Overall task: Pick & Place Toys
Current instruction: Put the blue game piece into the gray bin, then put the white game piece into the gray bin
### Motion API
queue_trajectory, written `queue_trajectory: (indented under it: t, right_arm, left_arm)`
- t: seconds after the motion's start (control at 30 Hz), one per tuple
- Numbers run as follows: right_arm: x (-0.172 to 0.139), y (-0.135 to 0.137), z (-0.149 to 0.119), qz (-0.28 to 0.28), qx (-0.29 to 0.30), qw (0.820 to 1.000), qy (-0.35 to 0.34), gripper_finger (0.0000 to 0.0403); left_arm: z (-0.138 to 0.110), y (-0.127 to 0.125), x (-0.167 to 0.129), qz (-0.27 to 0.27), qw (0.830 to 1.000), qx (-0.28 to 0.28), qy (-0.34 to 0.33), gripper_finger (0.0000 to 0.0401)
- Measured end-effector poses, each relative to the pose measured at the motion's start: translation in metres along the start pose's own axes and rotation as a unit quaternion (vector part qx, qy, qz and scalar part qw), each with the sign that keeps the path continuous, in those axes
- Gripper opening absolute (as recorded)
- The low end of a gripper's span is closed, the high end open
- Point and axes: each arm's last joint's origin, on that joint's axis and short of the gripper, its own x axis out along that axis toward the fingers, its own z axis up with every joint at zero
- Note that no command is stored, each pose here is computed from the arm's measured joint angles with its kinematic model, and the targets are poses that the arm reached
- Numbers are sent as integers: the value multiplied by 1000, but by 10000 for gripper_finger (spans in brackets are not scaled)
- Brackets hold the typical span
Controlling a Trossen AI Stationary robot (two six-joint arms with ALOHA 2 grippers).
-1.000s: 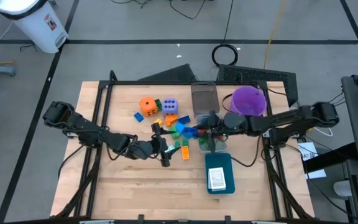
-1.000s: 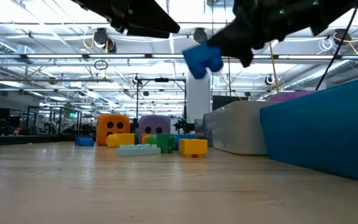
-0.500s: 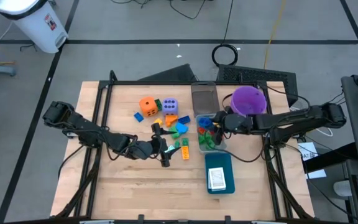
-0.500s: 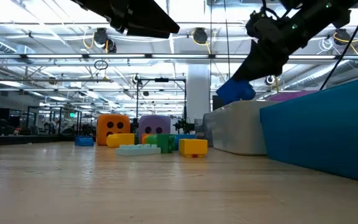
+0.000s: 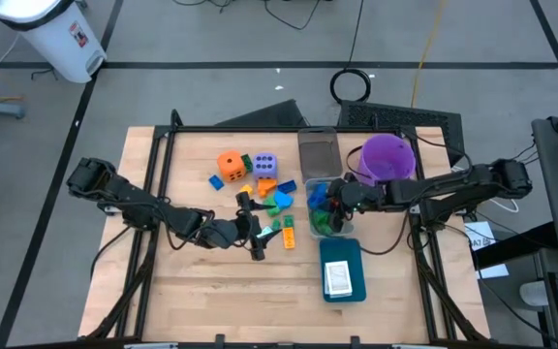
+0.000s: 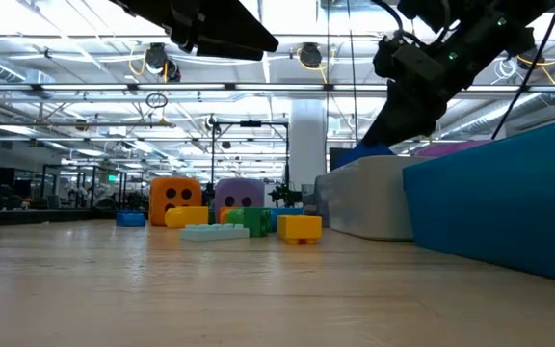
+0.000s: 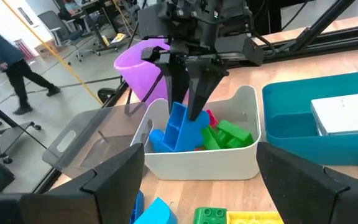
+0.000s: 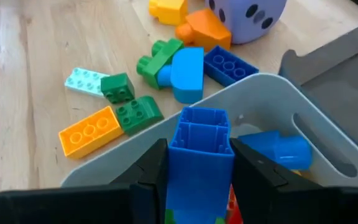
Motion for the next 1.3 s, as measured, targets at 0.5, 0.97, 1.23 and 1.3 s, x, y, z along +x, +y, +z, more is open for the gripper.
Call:
queue_trajectory:
  t: [0.5, 0.97, 1.23, 1.3]
  right_arm:
    - [-1, 3, 9, 16, -28, 999, -43, 230]
    - [-2, 6, 15, 26, -46, 996, -77, 292]
    - [-2, 6, 16, 28, -45, 995, -84, 293]
    - [-2, 7, 18, 30, -43, 994, -91, 293]
  left_arm:
    - [-1, 0, 0, -4, 1000, 4, 6, 312]
    - [-13, -3, -1, -48, 996, -44, 61, 312]
    - [-49, -16, 11, -41, 975, -135, 173, 312]
    - [-62, -21, 19, -32, 968, -153, 196, 312]
